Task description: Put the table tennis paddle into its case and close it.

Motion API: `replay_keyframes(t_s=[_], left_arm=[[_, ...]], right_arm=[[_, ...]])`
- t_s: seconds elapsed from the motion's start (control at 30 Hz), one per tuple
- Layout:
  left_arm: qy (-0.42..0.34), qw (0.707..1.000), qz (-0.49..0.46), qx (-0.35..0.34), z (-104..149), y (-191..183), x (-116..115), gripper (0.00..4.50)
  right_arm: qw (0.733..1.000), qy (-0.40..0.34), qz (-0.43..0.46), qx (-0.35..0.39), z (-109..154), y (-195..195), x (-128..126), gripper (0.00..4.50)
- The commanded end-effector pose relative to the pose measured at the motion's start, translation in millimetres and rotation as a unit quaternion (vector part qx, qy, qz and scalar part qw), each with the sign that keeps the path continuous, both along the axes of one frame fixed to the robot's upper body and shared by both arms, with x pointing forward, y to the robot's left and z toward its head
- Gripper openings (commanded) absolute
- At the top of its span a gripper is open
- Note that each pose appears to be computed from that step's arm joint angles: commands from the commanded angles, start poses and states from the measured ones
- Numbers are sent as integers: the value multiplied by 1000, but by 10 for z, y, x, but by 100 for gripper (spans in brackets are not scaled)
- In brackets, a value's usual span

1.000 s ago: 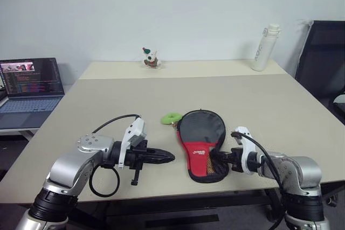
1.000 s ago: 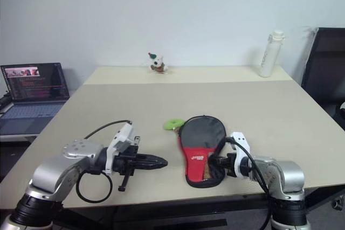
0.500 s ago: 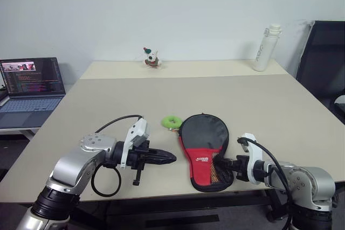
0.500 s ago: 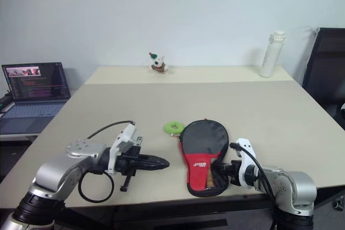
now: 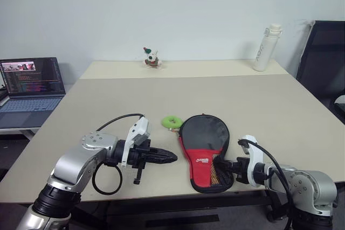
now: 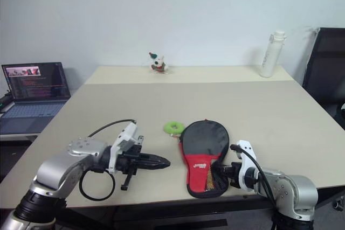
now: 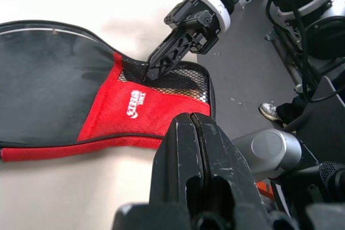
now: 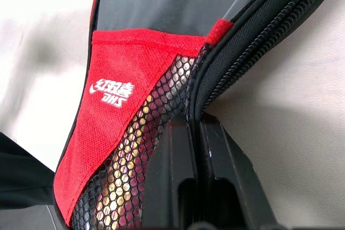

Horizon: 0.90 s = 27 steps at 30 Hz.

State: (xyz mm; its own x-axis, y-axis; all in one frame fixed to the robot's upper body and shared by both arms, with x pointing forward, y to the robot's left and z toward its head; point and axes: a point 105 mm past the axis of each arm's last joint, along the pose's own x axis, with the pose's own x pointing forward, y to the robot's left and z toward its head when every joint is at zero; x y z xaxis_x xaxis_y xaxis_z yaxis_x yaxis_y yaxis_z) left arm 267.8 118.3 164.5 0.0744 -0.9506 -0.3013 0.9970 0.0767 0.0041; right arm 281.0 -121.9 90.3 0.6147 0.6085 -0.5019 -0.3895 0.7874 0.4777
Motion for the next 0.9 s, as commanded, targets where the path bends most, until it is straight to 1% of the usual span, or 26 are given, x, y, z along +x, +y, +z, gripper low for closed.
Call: replay_keyframes(t_s=[0.03, 0.2, 0.23, 0.27, 0.43, 0.53, 0.63, 0.73, 0.8, 0.9], left_arm=[[-18, 1000, -7, 3, 49, 18, 5, 0], [-18, 1000, -7, 2, 22, 11, -1, 0], [-18, 1000, -6, 2, 20, 9, -2, 0], [-18, 1000, -6, 2, 19, 8, -2, 0], [-19, 1000, -3, 0, 17, 8, -8, 0], [-22, 1000, 10, 0, 5, 31, 3, 0], [-25, 999, 21, -2, 1, 43, 26, 0], [-31, 998, 47, -4, -3, 39, 115, 0], [-36, 998, 60, -5, -2, 43, 163, 0], [-50, 995, 90, -2, -5, 64, 278, 0]], right_arm=[[1000, 6, 0, 7, -12, 12, -46, 2], [1000, 10, -24, 4, -24, -46, 2, 2], [1000, 9, -26, 2, -22, -56, 5, 51], [1000, 8, -28, 1, -20, -61, 6, 71], [999, -16, -31, -19, 65, -147, -20, 240], [997, -57, 2, -52, 208, -215, -91, 346], [992, -98, 24, -72, 338, -269, -87, 446], [983, -161, 61, -63, 598, -215, -12, 446], [973, -206, 101, -39, 770, -49, 27, 446], [962, -239, 131, -24, 854, 210, 152, 446]])
